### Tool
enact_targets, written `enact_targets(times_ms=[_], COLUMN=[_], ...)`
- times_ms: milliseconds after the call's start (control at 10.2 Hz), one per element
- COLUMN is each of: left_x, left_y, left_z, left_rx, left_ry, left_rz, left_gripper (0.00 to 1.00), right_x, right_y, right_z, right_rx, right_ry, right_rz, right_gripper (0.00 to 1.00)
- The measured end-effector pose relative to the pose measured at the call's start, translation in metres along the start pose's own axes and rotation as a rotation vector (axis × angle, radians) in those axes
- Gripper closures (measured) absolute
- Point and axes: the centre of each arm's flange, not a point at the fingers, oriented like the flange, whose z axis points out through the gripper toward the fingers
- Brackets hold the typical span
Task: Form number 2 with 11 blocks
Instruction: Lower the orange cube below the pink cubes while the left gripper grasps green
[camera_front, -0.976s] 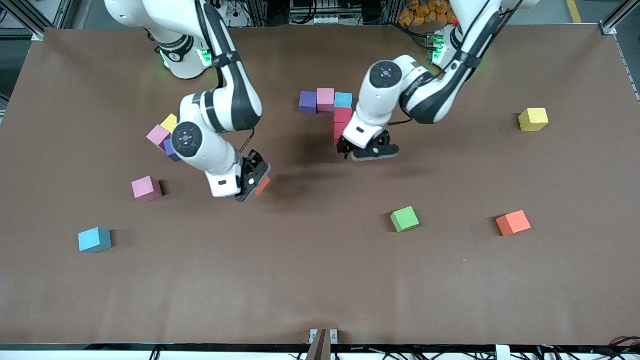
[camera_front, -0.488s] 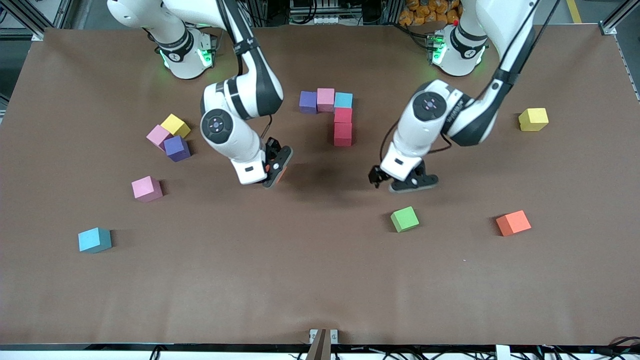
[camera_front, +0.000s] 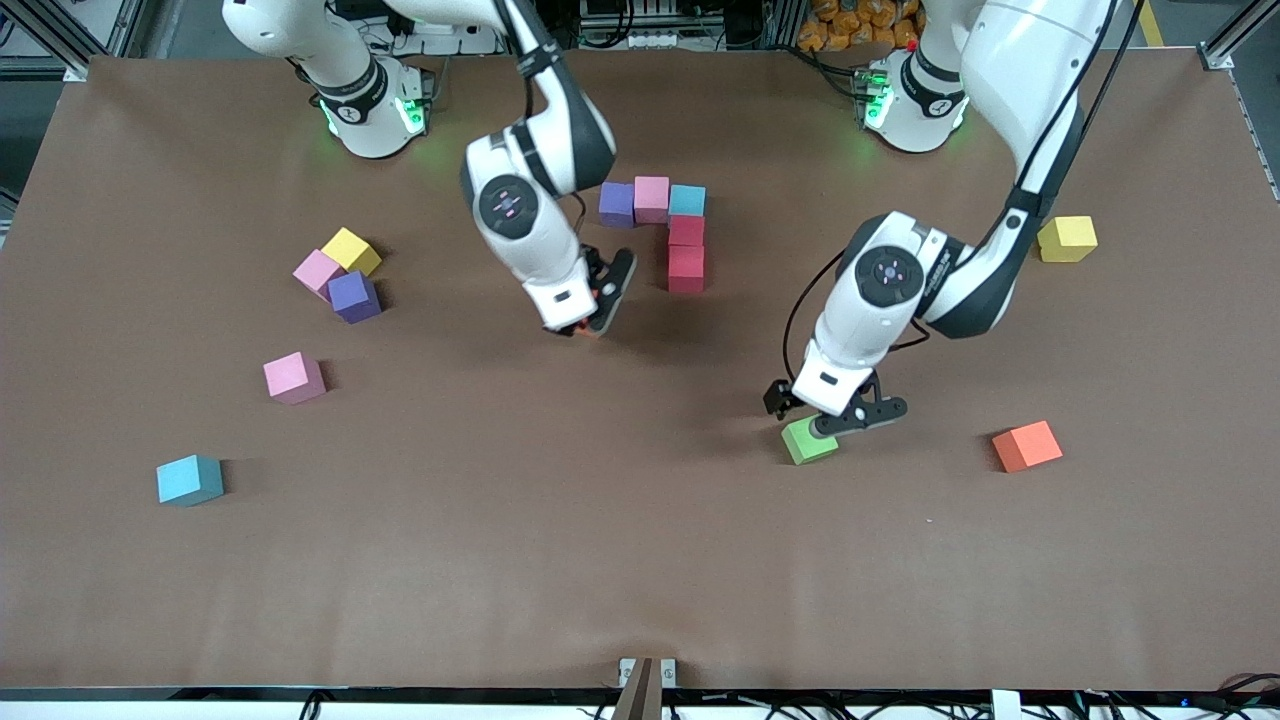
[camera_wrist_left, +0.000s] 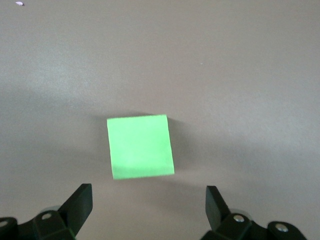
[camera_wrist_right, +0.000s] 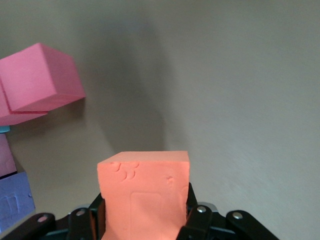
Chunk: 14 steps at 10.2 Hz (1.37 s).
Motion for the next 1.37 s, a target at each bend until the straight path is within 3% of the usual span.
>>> enact_targets(times_ms=[488, 1171, 1366], left_x=[0.027, 0.028, 0.027], left_y=[-0.01, -0.012, -0.012], left_z=[0.033, 0.052, 0.059], left_rx=[0.04, 0.034, 0.036], left_ry=[-0.042, -0.081, -0.092], left_rz=[-0.051, -0.091, -0.095], left_gripper=[0.0, 0.0, 0.0], right_x=[0.019, 0.018, 0.018], right_y=[-0.057, -0.112, -0.115], right_z=[0.028, 0.067, 0.071], right_rx=[-0.062, -0.026, -0.039], right_ry=[0.033, 0.068, 0.074], right_rz=[-0.241, -0.261, -0.261], right_gripper=[0.41, 0.41, 0.41])
